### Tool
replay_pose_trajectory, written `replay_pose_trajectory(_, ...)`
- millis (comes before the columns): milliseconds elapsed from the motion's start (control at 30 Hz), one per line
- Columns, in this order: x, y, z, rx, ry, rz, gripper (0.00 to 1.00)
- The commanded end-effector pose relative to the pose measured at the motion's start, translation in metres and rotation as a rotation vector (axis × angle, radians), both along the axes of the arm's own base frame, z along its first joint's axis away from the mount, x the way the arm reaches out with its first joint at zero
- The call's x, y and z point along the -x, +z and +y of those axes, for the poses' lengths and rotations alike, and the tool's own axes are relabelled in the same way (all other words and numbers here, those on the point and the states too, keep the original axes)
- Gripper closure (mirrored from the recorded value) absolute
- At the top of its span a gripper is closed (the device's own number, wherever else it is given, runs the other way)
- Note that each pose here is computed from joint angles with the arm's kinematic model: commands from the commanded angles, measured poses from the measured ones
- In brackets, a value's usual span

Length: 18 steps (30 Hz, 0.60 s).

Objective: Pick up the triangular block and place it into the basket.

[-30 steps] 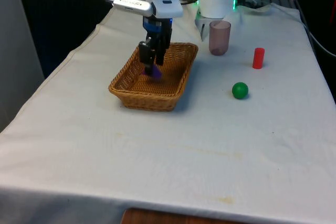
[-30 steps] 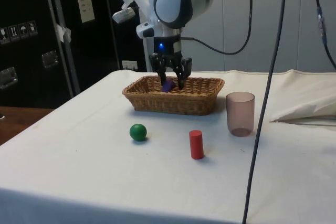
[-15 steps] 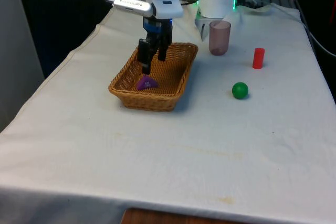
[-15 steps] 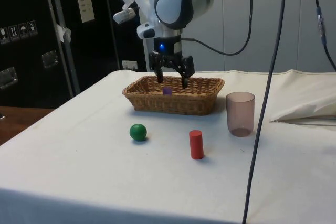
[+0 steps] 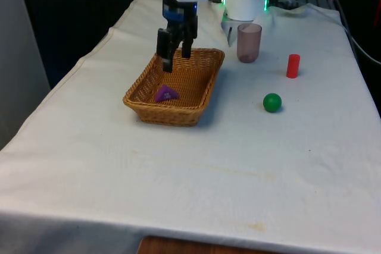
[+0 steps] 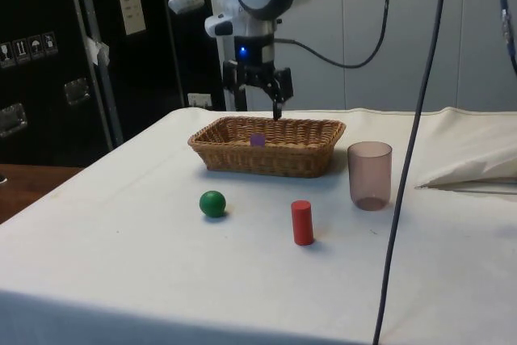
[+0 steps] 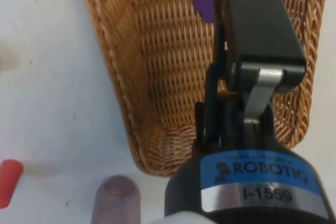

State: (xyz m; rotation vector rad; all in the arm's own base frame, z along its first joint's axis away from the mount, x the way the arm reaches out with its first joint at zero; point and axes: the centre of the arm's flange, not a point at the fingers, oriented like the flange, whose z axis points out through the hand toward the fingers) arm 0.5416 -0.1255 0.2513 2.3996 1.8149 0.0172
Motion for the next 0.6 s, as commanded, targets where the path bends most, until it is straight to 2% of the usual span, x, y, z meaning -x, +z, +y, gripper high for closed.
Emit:
replay_pose_trajectory(0, 0.0, 0.004, 0.0, 0.008, -0.001, -0.002, 0.0)
replay_pose_trajectory(267, -0.005, 0.035, 0.009, -0.011, 0.0, -0.019, 0.0)
replay_pose_trajectory(300, -0.003, 0.032, 0.009, -0.022, 0.004, -0.021, 0.0)
replay_pose_trajectory(333, -0.006, 0.038, 0.011, -0.012, 0.001, -0.02, 0.0)
replay_pose_trajectory(567, -0.017, 0.062, 0.025, -0.022, 0.004, -0.029, 0.0)
